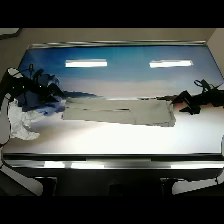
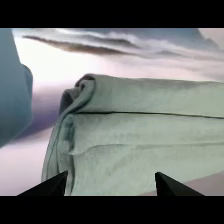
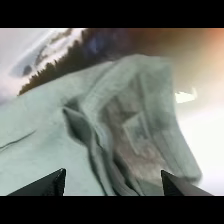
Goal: Fold the shirts.
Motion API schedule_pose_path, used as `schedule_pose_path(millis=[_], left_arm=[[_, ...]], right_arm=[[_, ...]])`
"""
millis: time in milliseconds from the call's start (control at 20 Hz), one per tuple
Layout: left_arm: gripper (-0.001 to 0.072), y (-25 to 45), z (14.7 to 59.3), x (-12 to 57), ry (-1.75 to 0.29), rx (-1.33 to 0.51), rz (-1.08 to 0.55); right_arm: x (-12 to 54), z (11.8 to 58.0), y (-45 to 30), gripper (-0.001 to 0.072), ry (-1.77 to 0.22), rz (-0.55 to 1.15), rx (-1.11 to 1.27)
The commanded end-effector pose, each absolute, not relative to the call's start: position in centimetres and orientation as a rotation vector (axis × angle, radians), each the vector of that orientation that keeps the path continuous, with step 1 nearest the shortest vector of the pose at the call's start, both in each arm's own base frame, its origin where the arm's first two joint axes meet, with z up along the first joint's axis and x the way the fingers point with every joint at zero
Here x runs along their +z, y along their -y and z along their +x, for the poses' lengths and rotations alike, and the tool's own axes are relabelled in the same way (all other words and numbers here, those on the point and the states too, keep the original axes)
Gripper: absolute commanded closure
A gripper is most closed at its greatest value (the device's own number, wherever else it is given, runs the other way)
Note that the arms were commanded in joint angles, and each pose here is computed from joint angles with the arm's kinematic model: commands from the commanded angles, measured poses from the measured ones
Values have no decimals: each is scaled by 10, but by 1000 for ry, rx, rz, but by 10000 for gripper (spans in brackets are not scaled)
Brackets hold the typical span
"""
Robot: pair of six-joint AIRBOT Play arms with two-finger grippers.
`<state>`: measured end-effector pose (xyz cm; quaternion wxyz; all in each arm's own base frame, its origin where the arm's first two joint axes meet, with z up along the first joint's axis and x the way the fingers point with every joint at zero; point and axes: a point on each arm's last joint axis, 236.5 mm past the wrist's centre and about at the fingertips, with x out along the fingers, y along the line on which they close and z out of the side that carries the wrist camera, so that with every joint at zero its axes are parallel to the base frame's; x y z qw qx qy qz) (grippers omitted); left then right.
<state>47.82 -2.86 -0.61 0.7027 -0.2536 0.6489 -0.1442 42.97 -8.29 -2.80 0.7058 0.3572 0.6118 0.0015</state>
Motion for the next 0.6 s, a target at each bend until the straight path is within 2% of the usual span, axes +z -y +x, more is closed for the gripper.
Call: schedule_pose_path(millis=[0, 300, 550], left_arm=[[53, 29, 478, 40, -1351, -341, -510], [55, 45, 471, 78, -1284, -371, -460], [54, 68, 468, 80, -1298, -404, -441]], right_arm=[[-44, 387, 108, 10, -1473, 894, 0], [-82, 391, 101, 10, -1490, 973, 119], [-102, 404, 78, 10, -1482, 1154, 207]])
